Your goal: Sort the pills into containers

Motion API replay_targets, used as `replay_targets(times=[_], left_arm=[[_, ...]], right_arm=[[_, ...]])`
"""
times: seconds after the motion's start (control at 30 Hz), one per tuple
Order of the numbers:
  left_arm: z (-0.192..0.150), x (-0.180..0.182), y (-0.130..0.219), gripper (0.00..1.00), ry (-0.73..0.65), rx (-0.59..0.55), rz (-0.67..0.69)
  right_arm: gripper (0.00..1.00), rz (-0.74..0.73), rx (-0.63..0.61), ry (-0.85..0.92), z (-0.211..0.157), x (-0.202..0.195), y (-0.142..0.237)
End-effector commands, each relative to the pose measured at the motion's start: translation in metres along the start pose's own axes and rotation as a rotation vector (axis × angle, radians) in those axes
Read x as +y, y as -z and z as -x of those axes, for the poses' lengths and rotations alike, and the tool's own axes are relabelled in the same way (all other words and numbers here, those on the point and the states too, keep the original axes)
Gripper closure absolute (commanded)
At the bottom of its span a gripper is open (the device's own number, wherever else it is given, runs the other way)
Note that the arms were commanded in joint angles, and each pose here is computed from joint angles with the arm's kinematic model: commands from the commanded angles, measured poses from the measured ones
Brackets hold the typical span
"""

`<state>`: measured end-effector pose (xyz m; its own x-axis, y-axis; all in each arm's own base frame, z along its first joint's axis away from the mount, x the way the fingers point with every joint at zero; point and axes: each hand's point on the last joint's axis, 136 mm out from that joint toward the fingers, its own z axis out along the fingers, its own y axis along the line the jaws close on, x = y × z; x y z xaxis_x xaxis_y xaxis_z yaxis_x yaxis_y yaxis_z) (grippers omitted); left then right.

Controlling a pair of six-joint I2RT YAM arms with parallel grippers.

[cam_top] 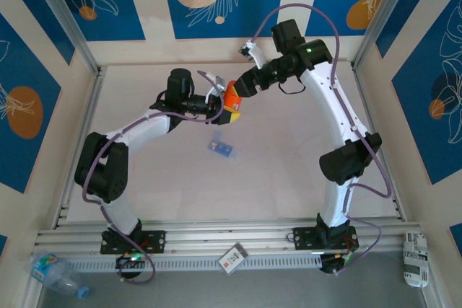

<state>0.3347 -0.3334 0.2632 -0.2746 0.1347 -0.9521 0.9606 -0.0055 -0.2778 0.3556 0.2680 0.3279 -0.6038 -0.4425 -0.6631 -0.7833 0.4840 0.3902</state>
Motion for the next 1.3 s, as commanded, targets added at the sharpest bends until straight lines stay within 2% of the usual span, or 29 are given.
replay_targets(times=[0.0, 0.13, 0.27, 0.43, 0.57, 0.7, 0.8, 1.13, 1.27], left_arm=[[0.031, -0.018, 0.007, 1.00, -0.113, -0.037, -0.039], [0.031, -0.018, 0.006, 1.00, -0.111, -0.036, -0.040], [0.031, -0.018, 0.006, 1.00, -0.111, -0.038, -0.036], [0.038, -0.012, 0.007, 1.00, -0.131, -0.054, 0.006], [0.049, 0.001, 0.012, 1.00, -0.208, -0.101, 0.155], [0.061, 0.008, 0.018, 1.00, -0.291, -0.168, 0.296], [0.066, 0.008, 0.018, 1.00, -0.319, -0.189, 0.328], [0.058, 0.008, 0.011, 1.00, -0.284, -0.188, 0.273], [0.057, 0.009, 0.008, 1.00, -0.274, -0.186, 0.262]], right_arm=[[0.35, 0.019, 0.015, 0.002, -0.002, 0.004, -0.003], [0.50, 0.028, 0.017, -0.004, -0.001, 0.004, -0.005], [0.60, 0.048, 0.020, -0.022, -0.003, 0.006, -0.008], [0.66, 0.002, 0.033, -0.093, -0.012, -0.003, -0.018], [0.69, -0.086, 0.050, -0.238, -0.023, -0.022, -0.031], [0.69, -0.155, 0.024, -0.381, -0.032, -0.033, -0.049], [0.70, -0.201, 0.011, -0.417, -0.037, -0.034, -0.060], [0.68, -0.193, -0.017, -0.381, -0.027, -0.033, -0.052], [0.61, -0.152, -0.057, -0.362, -0.016, -0.033, -0.032]])
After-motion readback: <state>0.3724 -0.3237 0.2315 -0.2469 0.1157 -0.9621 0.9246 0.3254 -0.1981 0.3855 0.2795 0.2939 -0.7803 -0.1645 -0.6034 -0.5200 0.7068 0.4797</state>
